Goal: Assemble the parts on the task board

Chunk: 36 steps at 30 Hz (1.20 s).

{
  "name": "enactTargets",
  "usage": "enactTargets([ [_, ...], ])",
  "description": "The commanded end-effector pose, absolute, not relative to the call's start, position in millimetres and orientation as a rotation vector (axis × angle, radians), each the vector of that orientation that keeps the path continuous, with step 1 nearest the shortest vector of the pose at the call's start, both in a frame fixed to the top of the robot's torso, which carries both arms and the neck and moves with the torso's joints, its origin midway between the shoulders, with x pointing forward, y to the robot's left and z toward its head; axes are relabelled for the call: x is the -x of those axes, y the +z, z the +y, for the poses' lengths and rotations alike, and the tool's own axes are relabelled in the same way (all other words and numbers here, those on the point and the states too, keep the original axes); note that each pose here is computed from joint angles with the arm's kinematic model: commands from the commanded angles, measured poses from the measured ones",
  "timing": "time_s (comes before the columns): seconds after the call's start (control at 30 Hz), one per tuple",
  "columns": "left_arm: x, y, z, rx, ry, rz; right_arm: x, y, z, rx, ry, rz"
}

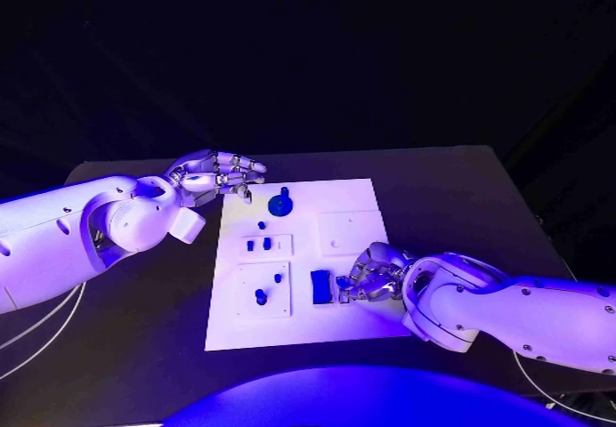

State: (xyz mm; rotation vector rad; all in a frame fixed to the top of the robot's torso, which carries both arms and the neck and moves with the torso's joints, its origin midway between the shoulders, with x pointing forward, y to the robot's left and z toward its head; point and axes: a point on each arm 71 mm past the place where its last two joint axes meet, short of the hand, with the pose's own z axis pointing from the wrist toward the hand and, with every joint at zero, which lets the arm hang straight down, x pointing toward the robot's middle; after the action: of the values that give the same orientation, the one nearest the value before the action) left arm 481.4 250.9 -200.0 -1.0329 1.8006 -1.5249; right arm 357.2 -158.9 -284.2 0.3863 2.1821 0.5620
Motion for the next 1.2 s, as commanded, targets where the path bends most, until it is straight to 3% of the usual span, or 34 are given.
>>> enactTargets([
  [0.03,-480.9,-198.9,248.5,1.021,-1.545,1.806,-353.7,-286.5,-155.3,-0.335,0.553,2.216],
  [1.2,-481.0,-199.9,248.8,1.024,-1.542,1.821,-348.7,-282.8,-151.8,-0.285,0.580,2.216],
])
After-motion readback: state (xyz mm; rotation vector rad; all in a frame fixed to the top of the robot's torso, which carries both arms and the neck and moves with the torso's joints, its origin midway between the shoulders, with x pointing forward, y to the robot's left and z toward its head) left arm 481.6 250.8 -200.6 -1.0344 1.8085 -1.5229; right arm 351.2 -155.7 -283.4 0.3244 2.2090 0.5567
